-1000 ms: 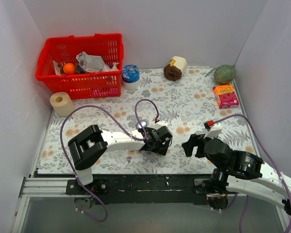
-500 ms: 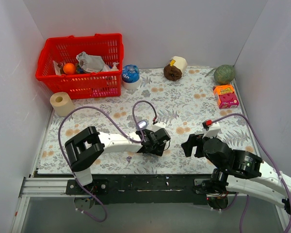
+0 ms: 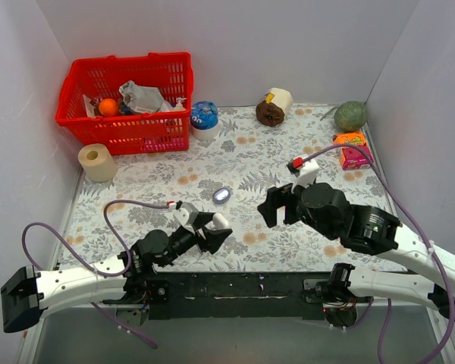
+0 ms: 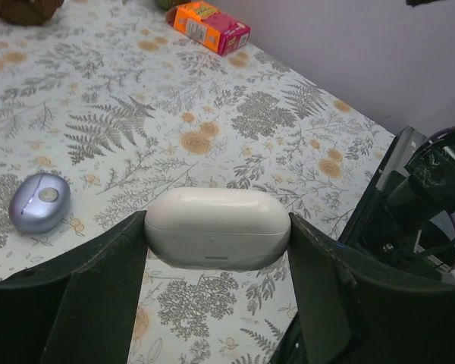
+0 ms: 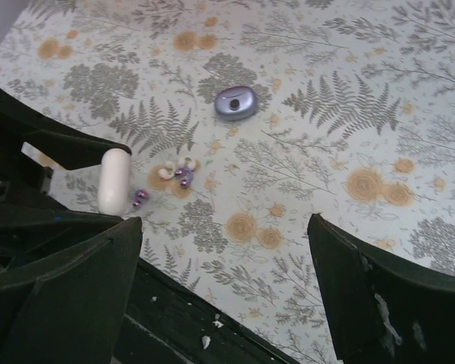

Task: Insert the wireless bluetooth earbuds into the charging case
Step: Pick up the charging case at the center of the board, then open the charging case.

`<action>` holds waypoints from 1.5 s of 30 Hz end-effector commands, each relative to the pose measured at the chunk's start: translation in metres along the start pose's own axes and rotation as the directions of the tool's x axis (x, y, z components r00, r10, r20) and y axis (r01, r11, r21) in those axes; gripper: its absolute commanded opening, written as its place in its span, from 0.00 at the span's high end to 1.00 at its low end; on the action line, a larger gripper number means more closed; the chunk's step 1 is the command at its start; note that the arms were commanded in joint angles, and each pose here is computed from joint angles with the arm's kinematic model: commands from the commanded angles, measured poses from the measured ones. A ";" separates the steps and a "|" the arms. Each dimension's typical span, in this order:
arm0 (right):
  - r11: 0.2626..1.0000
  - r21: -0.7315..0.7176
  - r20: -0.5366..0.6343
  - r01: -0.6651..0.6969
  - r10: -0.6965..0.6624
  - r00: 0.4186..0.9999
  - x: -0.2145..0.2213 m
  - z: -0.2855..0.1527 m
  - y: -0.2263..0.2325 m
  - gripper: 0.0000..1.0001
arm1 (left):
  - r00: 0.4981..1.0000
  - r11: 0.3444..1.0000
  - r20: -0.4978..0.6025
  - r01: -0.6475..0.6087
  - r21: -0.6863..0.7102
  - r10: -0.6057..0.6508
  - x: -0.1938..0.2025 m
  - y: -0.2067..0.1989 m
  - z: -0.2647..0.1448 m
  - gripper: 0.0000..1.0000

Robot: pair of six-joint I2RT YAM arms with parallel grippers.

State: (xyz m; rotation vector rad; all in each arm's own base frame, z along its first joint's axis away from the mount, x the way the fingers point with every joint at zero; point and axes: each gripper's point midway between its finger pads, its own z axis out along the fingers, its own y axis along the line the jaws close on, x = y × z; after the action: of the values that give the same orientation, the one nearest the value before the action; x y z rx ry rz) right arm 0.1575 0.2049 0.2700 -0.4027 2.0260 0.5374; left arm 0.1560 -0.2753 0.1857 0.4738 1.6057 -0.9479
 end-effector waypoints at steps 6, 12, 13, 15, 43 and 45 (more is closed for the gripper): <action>0.953 -0.303 -0.095 -0.024 -0.005 0.995 -0.017 0.023 0.093 0.03 | 0.923 0.921 0.232 -0.350 0.169 0.308 -0.036 -0.027 -0.013 1.00; 0.955 -0.297 -0.148 -0.011 -0.034 0.988 -0.011 0.050 0.109 0.05 | 0.898 0.888 0.204 -0.426 0.173 0.390 -0.033 -0.029 -0.003 1.00; 0.953 -0.303 -0.140 -0.012 -0.032 0.990 -0.012 0.051 0.111 0.05 | 0.893 0.884 0.206 -0.435 0.173 0.400 -0.035 -0.030 -0.002 1.00; 0.949 -0.315 -0.144 -0.006 -0.042 0.989 -0.011 0.054 0.115 0.07 | 0.892 0.882 0.202 -0.438 0.173 0.404 -0.035 -0.030 -0.001 1.00; 0.973 -0.229 -0.226 -0.039 -0.014 0.974 0.025 0.064 0.089 0.21 | 0.891 0.889 0.219 -0.433 0.148 0.397 -0.046 -0.027 -0.010 1.00; 0.975 -0.220 -0.229 -0.044 -0.007 0.973 0.027 0.064 0.085 0.21 | 0.890 0.889 0.223 -0.434 0.148 0.397 -0.047 -0.027 -0.011 1.00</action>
State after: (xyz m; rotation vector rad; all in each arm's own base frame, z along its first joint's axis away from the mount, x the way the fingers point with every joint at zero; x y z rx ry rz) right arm 0.1426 0.3193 0.2276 -0.6699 2.2266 0.7673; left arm 0.1419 -0.2742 0.2161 0.8334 1.2294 -0.7889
